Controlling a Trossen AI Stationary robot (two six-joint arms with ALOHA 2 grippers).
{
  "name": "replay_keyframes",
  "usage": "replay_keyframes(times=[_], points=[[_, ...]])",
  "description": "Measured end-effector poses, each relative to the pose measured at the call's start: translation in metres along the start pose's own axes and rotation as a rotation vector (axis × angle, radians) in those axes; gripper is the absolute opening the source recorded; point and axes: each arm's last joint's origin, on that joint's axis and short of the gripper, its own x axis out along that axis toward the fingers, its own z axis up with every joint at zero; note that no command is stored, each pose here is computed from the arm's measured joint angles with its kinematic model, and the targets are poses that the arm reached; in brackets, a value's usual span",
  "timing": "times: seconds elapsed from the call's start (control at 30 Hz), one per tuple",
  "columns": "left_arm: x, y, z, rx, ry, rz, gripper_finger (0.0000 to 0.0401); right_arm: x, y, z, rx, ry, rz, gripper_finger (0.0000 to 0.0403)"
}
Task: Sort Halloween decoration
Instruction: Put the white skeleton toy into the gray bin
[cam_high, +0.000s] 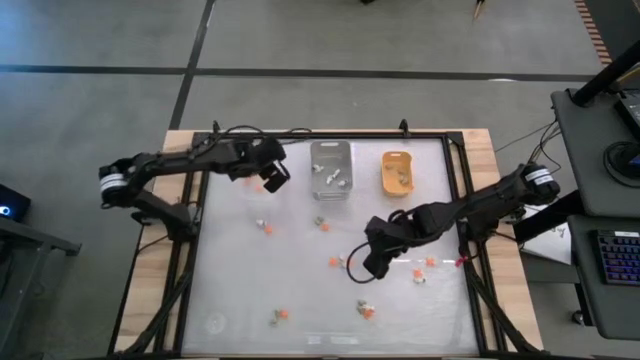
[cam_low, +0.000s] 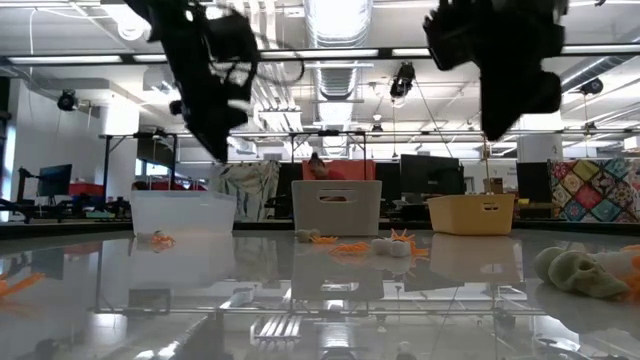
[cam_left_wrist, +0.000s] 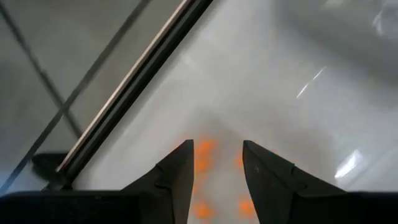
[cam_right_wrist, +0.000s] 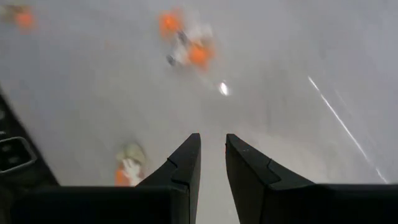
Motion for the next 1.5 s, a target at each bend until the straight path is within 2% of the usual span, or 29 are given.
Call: replay_keyframes(times=[0.1,0.2,0.37,0.47,0.7,0.93,1.1,1.37,1.5], points=[[-0.026,-0.013,0.0,0.014,-0.115,-0.062,0.0121,0.005,-0.001,-0.008,0.033,0.049,-0.051,0.0066],[-0.054,-0.026,-0.001,0.039,-0.244,-0.141,0.0121,0.011,0.001,-0.016,0.003,0.137,-0.055,0.0066],[-0.094,-0.042,-0.009,0.09,-0.414,-0.265,0.0121,0.015,0.009,-0.04,-0.267,0.273,-0.03,0.0066],[-0.111,-0.052,-0.015,0.132,-0.507,-0.332,0.0121,0.015,0.013,-0.054,-0.378,0.313,-0.043,0.0066],[-0.125,-0.076,-0.036,0.182,-0.624,-0.454,0.0121,0.013,0.013,-0.085,-0.529,0.363,-0.135,0.0066],[-0.118,-0.087,-0.048,0.185,-0.643,-0.487,0.0121,0.014,0.014,-0.112,-0.692,0.325,-0.203,0.0066],[-0.117,-0.088,-0.048,0.183,-0.653,-0.49,0.0121,0.021,0.003,-0.117,-0.644,0.34,-0.254,0.0076],[-0.118,-0.088,-0.047,0.179,-0.66,-0.491,0.0121,0.024,-0.002,-0.118,-0.579,0.338,-0.279,0.0147],[-0.118,-0.088,-0.047,0.179,-0.66,-0.491,0.0121,0.028,-0.005,-0.12,-0.541,0.345,-0.298,0.0166]])
